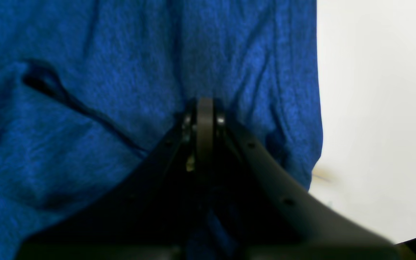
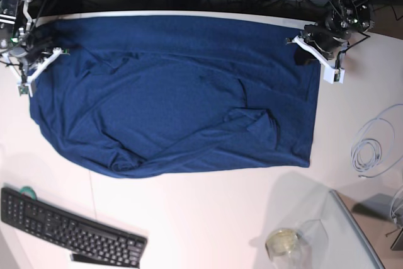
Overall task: Layout the t-shirt on the table in an organized manner, then fold the t-shirt properly
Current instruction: 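Grasp the shirt edge corners with both grippers, then pull the held shirt edge taut with both grippers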
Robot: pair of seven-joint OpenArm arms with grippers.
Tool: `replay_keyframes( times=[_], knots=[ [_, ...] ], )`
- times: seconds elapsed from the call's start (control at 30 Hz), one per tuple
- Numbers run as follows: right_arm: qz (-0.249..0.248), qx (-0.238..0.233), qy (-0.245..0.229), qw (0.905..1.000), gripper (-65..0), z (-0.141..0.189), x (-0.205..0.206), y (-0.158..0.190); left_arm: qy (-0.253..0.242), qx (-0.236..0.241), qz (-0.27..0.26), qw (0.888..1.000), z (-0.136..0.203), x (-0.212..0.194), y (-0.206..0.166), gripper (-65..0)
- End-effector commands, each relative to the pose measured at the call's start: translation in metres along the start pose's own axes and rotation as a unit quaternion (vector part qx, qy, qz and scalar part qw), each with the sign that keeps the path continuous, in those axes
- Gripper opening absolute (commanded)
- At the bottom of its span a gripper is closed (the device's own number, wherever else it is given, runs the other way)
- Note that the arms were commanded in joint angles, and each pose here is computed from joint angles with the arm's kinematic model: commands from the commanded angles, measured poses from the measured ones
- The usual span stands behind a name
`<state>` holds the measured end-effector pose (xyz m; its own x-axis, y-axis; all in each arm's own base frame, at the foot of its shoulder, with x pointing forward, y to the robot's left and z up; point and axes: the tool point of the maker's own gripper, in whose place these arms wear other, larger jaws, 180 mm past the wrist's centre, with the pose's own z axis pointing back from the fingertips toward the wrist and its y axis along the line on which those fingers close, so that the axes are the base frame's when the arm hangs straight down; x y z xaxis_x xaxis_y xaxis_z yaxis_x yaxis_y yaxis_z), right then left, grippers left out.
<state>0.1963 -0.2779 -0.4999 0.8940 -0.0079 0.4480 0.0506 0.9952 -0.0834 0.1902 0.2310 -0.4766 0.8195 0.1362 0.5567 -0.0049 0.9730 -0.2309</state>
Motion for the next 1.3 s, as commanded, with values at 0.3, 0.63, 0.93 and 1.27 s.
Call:
replay_keyframes(
  times=[0.3,0.63,0.93,1.27],
  knots=[
    [0.004,-0.007,0.027,0.9996,-64.8,0.007,-0.028,-0.006,-0.017,0.006,-0.023,1.000,0.017,0.006,0.001,-65.0],
    [0.016,-0.012,-0.010,0.9997,-64.8,0.017,-0.001,-0.006,-0.050,0.004,-0.052,0.997,0.035,0.025,-0.016,-65.0],
    [0.025,-0.017,-0.031,0.9991,-65.0,0.025,0.016,-0.006,-0.053,-0.006,-0.030,0.998,0.018,0.029,-0.023,-65.0],
    [0.000,-0.024,0.004,0.9997,-65.0,0.015,-0.012,-0.019,-0.004,0.017,-0.001,1.000,0.024,-0.016,0.004,-65.0]
  ],
)
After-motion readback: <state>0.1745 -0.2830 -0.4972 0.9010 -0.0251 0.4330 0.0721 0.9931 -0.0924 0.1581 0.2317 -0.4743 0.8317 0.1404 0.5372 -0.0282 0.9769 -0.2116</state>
